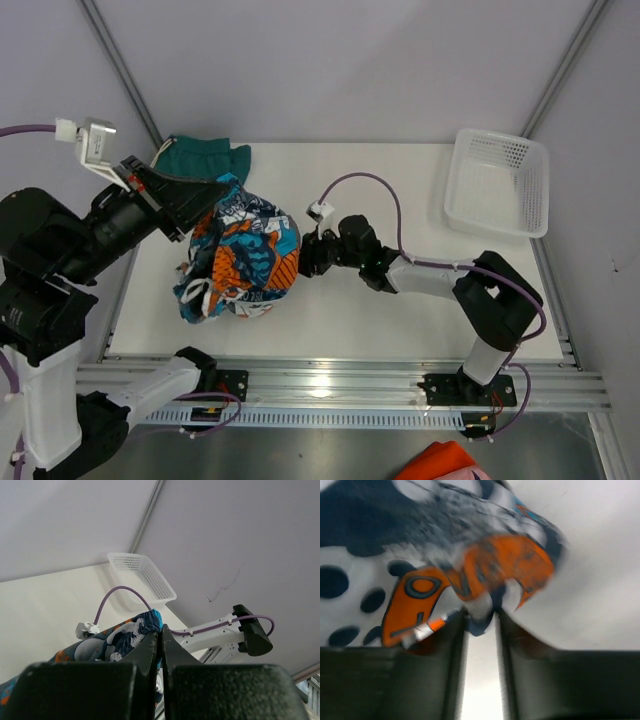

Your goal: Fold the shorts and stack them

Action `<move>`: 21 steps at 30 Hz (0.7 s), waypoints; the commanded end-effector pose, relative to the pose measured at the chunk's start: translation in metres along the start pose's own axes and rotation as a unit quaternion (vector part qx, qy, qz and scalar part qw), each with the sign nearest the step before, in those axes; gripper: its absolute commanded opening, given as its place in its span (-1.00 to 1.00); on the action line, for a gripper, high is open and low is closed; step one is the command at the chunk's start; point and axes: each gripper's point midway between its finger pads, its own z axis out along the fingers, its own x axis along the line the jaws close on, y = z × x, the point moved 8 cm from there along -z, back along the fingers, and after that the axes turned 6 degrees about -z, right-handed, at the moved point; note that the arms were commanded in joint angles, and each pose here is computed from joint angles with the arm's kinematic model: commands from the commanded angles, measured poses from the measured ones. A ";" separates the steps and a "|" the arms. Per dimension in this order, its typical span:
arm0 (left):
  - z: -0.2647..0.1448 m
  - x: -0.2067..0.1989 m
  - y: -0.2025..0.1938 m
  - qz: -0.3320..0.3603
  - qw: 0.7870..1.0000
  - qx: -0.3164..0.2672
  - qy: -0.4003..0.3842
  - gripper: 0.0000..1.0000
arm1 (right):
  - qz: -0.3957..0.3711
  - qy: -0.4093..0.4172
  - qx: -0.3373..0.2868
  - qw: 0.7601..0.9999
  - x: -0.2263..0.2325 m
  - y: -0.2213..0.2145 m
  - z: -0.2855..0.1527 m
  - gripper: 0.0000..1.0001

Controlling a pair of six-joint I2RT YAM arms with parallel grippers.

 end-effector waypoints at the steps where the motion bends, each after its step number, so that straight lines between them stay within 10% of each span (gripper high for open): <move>1: 0.002 -0.008 0.005 0.002 0.999 -0.003 -0.034 -1.00 | 0.006 0.031 -0.070 0.997 0.009 0.018 0.007 -0.53; 2: 0.001 -0.007 0.005 0.006 1.000 -0.004 -0.029 -1.00 | 0.005 0.034 -0.079 0.996 0.014 0.017 0.005 -1.00; 15: 0.025 0.030 -0.003 0.007 0.997 -0.016 0.072 -1.00 | -0.004 -0.116 -0.105 0.988 -0.025 0.059 -0.067 -1.00; 21: 0.096 0.082 0.010 -0.005 0.995 -0.003 0.104 -1.00 | -0.027 -0.232 -0.150 0.961 -0.064 0.154 -0.114 -1.00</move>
